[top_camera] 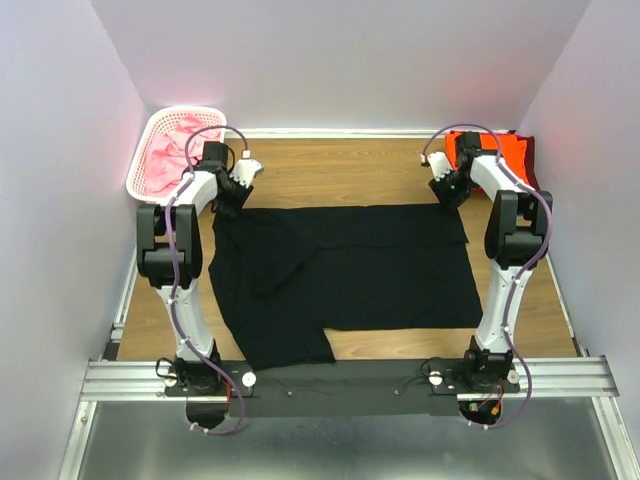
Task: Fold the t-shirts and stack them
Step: Fold the tshirt
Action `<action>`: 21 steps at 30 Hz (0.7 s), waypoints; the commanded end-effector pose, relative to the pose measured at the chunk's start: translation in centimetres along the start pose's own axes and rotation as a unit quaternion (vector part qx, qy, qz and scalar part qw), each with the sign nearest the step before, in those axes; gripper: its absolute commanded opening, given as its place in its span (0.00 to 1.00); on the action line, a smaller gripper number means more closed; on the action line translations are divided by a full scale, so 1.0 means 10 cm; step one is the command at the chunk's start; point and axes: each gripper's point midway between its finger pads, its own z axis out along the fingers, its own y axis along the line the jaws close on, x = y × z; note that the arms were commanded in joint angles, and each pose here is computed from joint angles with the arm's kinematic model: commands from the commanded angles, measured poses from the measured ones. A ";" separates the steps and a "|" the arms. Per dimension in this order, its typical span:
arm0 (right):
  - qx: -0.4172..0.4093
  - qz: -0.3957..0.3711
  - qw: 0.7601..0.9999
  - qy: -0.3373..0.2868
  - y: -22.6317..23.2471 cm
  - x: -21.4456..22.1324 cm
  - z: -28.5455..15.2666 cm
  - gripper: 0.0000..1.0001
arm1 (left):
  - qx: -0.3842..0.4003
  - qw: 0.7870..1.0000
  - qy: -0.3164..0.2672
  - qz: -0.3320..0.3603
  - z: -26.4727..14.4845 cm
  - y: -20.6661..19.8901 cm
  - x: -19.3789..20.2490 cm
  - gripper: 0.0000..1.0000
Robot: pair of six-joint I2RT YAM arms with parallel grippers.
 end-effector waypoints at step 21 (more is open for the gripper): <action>0.034 -0.005 0.995 -0.090 0.18 -0.89 -0.33 0.47 | 0.067 0.996 -0.065 0.004 -0.47 -0.05 -0.30 0.53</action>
